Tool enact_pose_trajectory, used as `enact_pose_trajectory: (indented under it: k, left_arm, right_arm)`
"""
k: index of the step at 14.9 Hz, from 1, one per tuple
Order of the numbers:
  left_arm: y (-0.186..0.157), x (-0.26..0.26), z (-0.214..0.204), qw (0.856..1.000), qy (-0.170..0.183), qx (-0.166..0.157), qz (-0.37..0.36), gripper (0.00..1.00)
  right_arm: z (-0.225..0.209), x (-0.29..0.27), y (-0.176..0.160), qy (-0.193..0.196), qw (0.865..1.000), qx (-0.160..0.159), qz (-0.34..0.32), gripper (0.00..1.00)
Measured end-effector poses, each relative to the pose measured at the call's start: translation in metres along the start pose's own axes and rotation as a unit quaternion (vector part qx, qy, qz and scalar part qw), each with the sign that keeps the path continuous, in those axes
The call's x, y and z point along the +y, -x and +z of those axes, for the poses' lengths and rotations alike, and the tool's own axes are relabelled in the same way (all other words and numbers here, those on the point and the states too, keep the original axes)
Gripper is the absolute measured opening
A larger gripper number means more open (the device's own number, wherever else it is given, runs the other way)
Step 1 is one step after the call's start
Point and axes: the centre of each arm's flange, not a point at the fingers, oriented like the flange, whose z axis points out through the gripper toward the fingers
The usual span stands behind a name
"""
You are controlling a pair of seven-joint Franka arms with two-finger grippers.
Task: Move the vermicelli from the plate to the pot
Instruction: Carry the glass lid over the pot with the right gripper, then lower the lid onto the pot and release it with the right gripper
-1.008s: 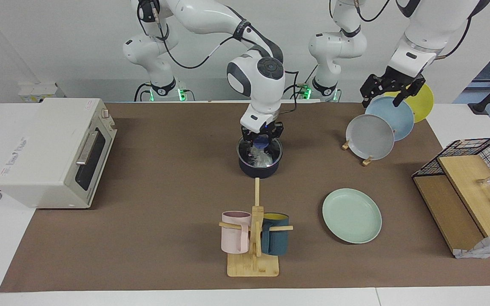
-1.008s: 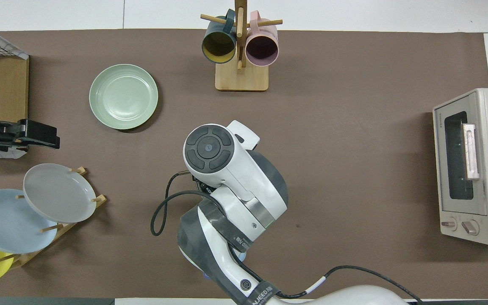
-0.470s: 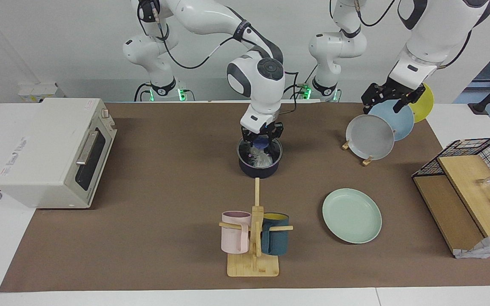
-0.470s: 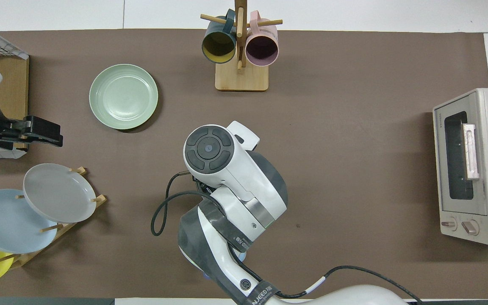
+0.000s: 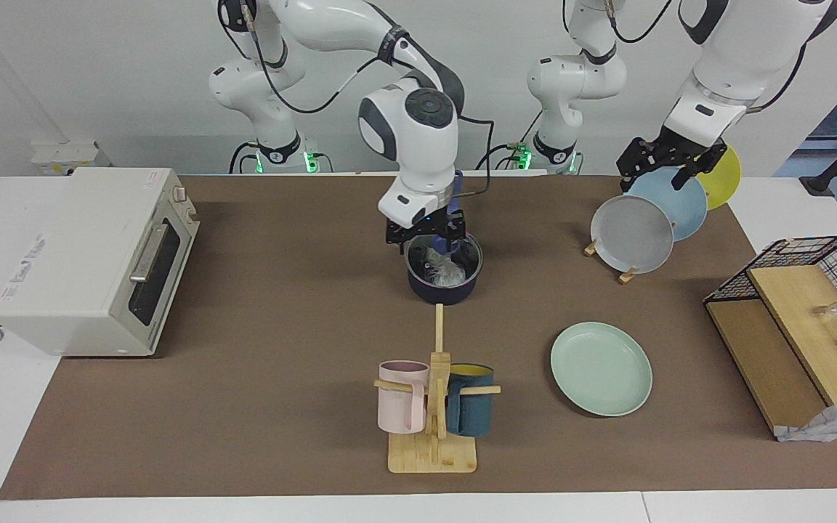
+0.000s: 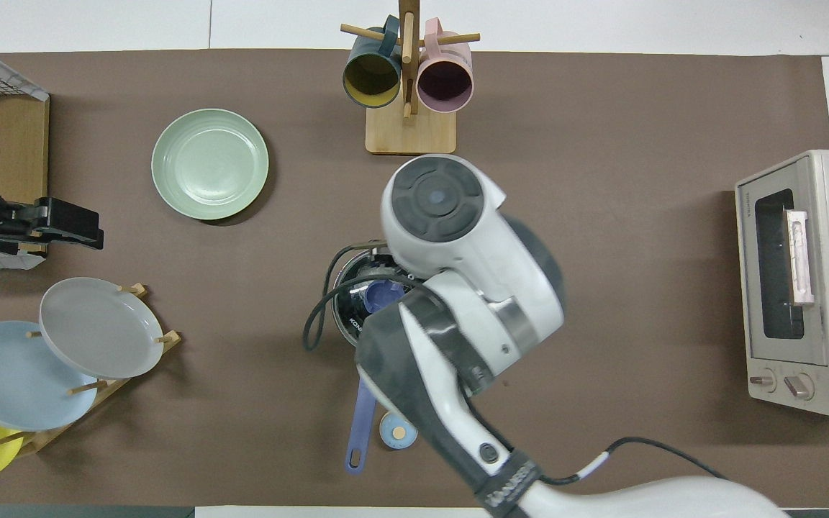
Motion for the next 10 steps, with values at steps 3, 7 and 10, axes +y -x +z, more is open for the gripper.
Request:
enact_pose_trajectory:
  k: [3,7,10]
  left_arm:
    - [0.000,0.000,0.000,1.000,0.000,0.000,0.000,1.00]
    - [0.000,-0.001,0.000,1.000,0.000,0.000,-0.001,1.00]
    - [0.000,-0.001,0.000,1.000,0.000,0.000,-0.001,1.00]
  right_arm:
    - [-0.031,0.112,-0.032,0.002,1.000,-0.014,0.008,1.00]
    - [-0.076,0.220,-0.029,-0.001,0.998,-0.033,0.051,1.00]
    - [-0.135,0.281,0.006,0.001,0.997,-0.048,0.053,1.00]
